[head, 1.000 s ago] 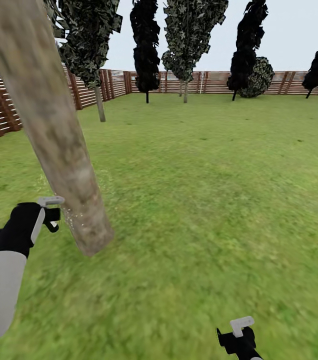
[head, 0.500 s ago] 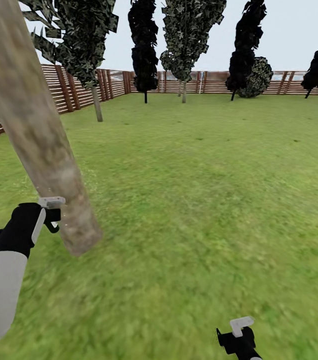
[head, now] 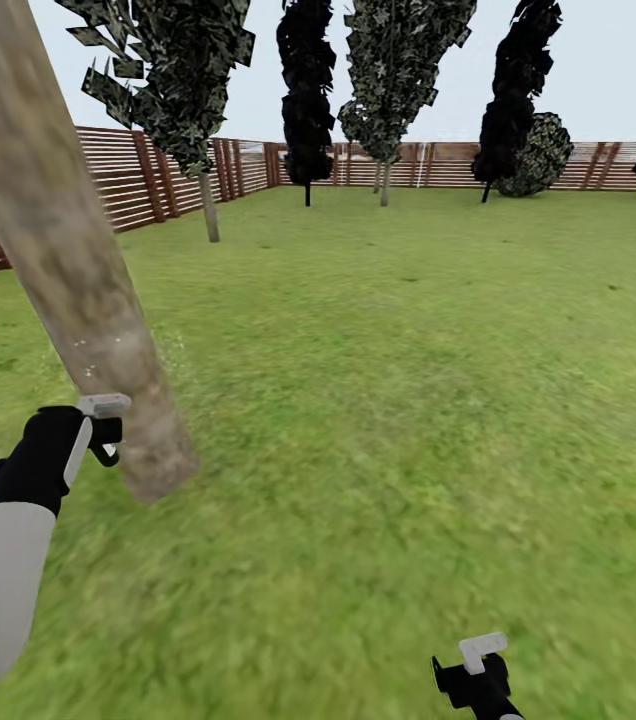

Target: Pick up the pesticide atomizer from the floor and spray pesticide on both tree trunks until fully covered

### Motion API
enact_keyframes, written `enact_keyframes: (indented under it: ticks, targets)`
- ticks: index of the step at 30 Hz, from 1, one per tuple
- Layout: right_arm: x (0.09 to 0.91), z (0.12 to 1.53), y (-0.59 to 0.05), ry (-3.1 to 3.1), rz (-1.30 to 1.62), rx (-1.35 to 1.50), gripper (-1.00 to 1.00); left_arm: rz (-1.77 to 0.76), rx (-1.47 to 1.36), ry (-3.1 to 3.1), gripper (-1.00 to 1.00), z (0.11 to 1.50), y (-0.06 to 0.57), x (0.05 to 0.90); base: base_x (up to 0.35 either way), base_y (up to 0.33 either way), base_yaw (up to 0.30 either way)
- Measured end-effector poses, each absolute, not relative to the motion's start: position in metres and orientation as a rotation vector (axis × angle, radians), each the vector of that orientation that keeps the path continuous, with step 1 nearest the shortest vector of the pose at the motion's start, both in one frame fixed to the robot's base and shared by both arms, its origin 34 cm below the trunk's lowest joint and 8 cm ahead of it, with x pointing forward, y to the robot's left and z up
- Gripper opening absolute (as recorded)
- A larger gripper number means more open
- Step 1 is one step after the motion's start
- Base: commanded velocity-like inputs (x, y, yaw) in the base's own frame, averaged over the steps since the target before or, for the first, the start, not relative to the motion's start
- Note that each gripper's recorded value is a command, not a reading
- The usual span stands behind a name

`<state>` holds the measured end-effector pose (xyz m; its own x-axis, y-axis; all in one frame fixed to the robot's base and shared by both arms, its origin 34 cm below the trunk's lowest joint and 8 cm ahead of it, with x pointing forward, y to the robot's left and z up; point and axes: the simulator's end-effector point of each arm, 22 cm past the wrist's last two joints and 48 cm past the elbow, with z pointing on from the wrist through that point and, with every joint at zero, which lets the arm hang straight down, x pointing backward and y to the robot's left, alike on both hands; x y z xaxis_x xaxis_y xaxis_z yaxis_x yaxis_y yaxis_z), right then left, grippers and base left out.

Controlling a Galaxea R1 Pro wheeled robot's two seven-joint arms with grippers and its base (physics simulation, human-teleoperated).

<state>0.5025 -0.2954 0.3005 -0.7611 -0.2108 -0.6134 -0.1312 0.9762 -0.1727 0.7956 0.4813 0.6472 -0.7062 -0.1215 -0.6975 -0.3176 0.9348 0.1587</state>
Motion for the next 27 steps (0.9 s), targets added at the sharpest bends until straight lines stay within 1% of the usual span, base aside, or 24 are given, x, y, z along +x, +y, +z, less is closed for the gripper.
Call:
enact_keyframes:
  ticks: [5, 8, 12, 15, 18, 21, 24, 27]
  targets:
    - [0.502, 0.301, -0.295, 2.445, -0.155, -0.239, 1.0, 0.346, -0.31, 2.354, -1.0, 0.646, 0.481, 0.795, 0.092, -0.274, 0.025]
    - [0.502, 0.3, -0.295, 2.446, -0.155, -0.239, 1.0, 0.357, -0.312, 2.37, -1.0, 0.637, 0.484, 0.789, 0.124, -0.269, 0.236]
    - [0.502, 0.3, -0.295, 2.446, -0.155, -0.239, 1.0, 0.412, -0.321, 2.429, -1.0, 0.602, 0.503, 0.757, 0.219, -0.202, 0.275]
    - [0.502, 0.3, -0.295, 2.446, -0.155, -0.238, 1.0, 0.416, -0.321, 2.441, -1.0, 0.594, 0.502, 0.752, 0.323, -0.001, 0.269]
    - [0.502, 0.3, -0.296, 2.446, -0.155, -0.239, 1.0, 0.395, -0.323, 2.441, -1.0, 0.592, 0.495, 0.753, 0.311, 0.177, 0.035]
    - [0.502, 0.301, -0.299, 2.446, -0.162, -0.239, 1.0, 0.405, -0.319, 2.435, -1.0, 0.595, 0.497, 0.754, 0.047, 0.031, 0.001]
    - [0.503, 0.301, -0.298, 2.445, -0.159, -0.239, 1.0, 0.418, -0.315, 2.492, -1.0, 0.567, 0.5, 0.733, 0.003, 0.002, 0.027]
    - [0.502, 0.3, -0.296, 2.446, -0.156, -0.238, 1.0, 0.401, -0.31, 2.482, -1.0, 0.562, 0.494, 0.735, 0.0, 0.0, 0.223]
